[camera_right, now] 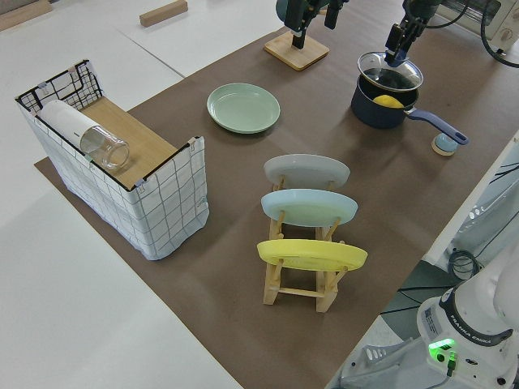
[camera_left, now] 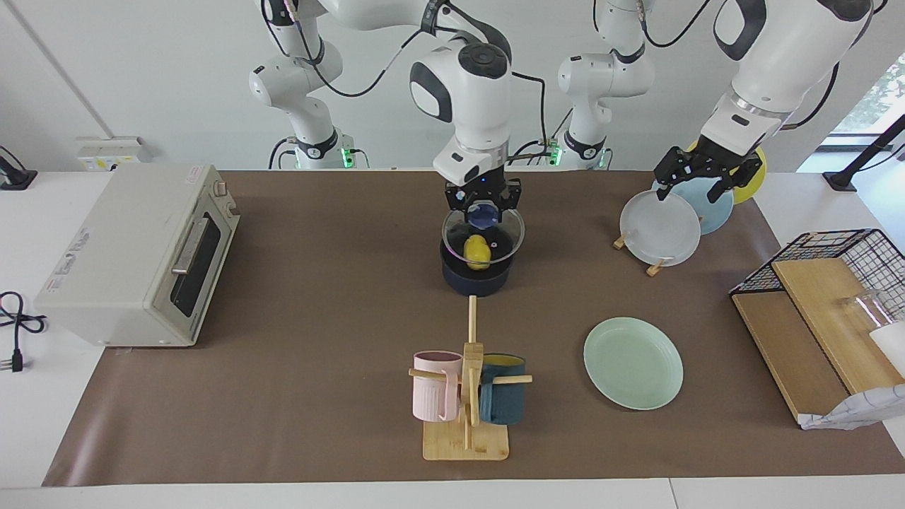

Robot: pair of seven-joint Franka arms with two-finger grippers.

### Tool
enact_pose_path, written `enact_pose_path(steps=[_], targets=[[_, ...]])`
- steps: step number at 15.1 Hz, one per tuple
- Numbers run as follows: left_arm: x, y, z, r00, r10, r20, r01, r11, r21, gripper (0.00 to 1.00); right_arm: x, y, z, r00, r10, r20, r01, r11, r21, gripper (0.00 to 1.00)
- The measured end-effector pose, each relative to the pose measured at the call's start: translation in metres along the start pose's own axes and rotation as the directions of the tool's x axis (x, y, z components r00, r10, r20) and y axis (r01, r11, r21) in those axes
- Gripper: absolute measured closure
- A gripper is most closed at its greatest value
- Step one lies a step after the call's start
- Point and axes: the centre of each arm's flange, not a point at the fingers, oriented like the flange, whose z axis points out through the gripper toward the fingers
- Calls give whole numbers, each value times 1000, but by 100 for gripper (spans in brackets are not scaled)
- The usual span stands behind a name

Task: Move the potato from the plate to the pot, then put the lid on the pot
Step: 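Withdraw the left gripper while the right gripper carries the lid toward the saucepan, then lower the glass lid onto the saucepan with the right gripper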

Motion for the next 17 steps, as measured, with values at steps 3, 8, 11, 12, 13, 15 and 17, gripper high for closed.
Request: enact_pose_path(steps=[3,8,11,12,13,15,17], targets=[[-1,0,4,1000,-1,17,1,1000,3,0,12,12,4,1000,3,5,-3,1000,-22,34],[1,0,-2,1000,-6,-13,6,1000,2,0,15,20,20,999,-6,31,8,999,-49,34],[2,0,-3,1000,-7,-17,7,1000,2,0,12,20,31,999,-17,46,20,998,-63,34],[2,0,-3,1000,-7,-18,7,1000,2,0,12,20,32,999,-20,48,23,998,-65,34],[2,0,-3,1000,-7,-18,7,1000,2,0,12,20,34,999,-21,50,25,997,-67,34],[2,0,-2,1000,-7,-16,7,1000,2,0,10,22,38,998,-21,58,25,997,-75,34],[2,0,-2,1000,-8,-15,8,1000,2,0,8,23,44,997,-21,68,27,996,-84,34]])
